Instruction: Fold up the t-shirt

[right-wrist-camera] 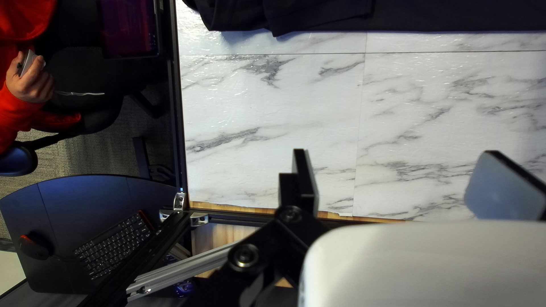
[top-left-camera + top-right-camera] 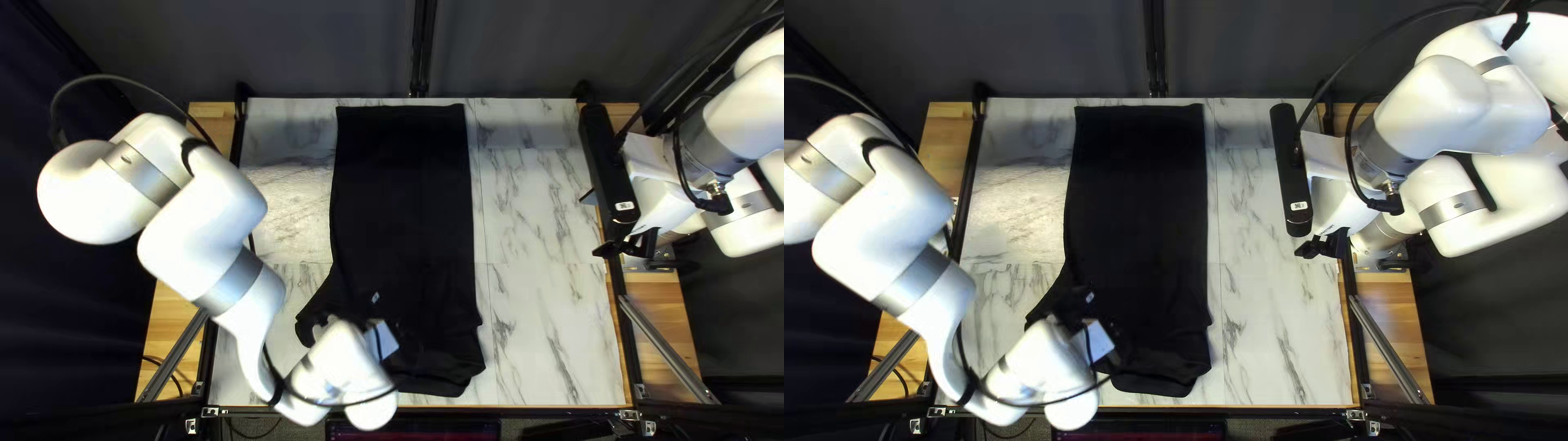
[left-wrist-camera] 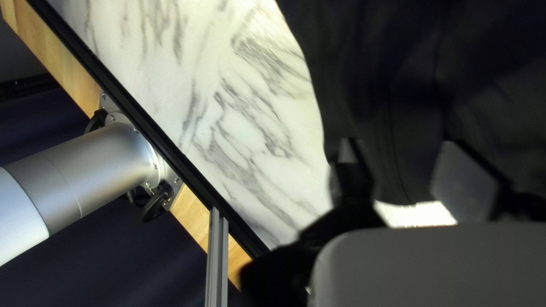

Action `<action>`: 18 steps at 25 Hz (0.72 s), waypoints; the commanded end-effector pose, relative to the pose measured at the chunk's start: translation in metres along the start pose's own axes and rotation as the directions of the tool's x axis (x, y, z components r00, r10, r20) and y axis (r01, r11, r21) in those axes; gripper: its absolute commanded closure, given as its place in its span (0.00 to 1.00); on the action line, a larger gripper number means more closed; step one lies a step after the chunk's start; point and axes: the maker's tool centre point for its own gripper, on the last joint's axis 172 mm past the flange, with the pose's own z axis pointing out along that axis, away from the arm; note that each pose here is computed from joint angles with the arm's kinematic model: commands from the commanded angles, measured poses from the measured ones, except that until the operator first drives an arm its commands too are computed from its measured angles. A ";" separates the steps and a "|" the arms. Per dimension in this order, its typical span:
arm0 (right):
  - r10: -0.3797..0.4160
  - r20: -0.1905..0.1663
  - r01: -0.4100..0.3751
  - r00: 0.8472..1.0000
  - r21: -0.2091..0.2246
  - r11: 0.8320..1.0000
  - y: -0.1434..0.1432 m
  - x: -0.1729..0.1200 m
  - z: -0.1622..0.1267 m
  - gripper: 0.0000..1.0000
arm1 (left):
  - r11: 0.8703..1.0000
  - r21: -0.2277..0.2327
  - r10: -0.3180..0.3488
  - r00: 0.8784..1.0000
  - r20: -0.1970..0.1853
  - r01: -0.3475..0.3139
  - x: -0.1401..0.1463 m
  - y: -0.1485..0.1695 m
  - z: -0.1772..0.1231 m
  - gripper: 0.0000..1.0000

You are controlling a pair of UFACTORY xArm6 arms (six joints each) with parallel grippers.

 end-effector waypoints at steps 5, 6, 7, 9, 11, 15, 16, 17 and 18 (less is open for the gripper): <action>0.000 0.000 0.000 1.000 0.000 1.000 0.000 0.000 0.000 0.00 | 0.997 0.028 0.068 0.997 -0.021 -0.068 -0.016 -0.001 0.008 0.00; 0.000 0.000 0.000 1.000 0.000 1.000 0.000 0.000 0.000 0.00 | 0.998 0.032 0.063 0.998 -0.018 -0.062 -0.017 -0.001 0.011 0.00; 0.000 0.000 0.000 1.000 0.000 1.000 0.000 0.000 0.000 0.00 | 0.998 0.035 0.056 0.998 -0.016 -0.056 -0.017 0.000 0.013 0.00; 0.000 0.000 0.000 1.000 0.000 1.000 0.000 0.000 0.000 0.00 | 0.998 0.036 0.043 0.999 -0.013 -0.042 -0.018 0.001 0.015 0.00; 0.000 0.000 0.000 1.000 0.000 1.000 0.000 0.000 0.000 0.00 | 0.999 0.037 0.032 0.999 -0.012 -0.031 -0.018 0.003 0.015 0.00; 0.000 0.000 0.000 1.000 0.000 1.000 0.000 0.000 0.000 0.00 | 0.999 0.038 0.025 1.000 -0.017 -0.024 -0.012 0.006 0.011 0.49; 0.000 0.000 0.000 1.000 0.000 1.000 0.000 0.000 0.000 0.00 | 0.999 0.038 0.026 0.999 -0.019 -0.025 -0.009 0.008 0.010 0.84; 0.000 0.000 0.000 1.000 0.000 1.000 0.000 0.000 0.000 0.00 | 0.999 0.037 0.028 0.999 -0.020 -0.027 -0.007 0.009 0.011 0.95; 0.000 0.000 0.000 1.000 0.000 1.000 0.000 0.000 0.000 0.00 | 0.999 0.036 0.031 0.999 -0.021 -0.030 -0.005 0.010 0.012 0.97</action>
